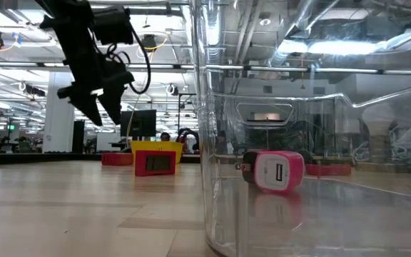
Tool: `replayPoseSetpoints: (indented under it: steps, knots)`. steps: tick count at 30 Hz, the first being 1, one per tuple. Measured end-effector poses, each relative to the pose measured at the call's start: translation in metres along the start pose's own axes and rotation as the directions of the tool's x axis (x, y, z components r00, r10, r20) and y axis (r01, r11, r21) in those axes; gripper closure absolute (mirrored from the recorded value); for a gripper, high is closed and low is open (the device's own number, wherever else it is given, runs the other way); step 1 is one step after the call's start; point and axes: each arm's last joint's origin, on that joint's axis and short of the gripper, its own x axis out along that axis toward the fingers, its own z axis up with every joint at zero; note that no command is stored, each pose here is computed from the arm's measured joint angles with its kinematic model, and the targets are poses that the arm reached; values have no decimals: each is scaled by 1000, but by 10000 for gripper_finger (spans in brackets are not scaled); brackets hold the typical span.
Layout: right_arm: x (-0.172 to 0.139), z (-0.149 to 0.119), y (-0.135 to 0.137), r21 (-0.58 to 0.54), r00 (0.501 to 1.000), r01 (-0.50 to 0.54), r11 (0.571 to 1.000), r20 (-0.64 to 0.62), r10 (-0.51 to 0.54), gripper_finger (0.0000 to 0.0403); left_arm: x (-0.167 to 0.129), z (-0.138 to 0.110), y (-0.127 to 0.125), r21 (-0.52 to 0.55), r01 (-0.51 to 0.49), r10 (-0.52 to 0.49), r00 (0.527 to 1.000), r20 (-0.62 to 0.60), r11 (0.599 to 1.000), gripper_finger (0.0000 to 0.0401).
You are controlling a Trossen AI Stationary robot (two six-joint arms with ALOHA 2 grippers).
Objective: Pick & Place Office items
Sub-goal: Put the left red power adapter into the clear bin
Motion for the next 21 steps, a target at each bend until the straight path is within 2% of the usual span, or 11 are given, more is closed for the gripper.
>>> replayPoseSetpoints:
  steps: [9, 15, 21]
  knots:
    - [0, 3, 1, -15, 1000, -19, 1000, 23, 20, 181, 14, 14, 21, -51, -9, 5, 998, -70, 999, 88]
    - [0, 4, 1, -31, 999, -30, 999, 32, 31, 181, 30, 14, 15, -49, -26, 21, 994, -105, 998, 53]
    - [0, 4, 1, -39, 999, -34, 999, 32, 35, 181, 55, 12, 5, -21, 16, -20, 986, -168, 1000, 32]
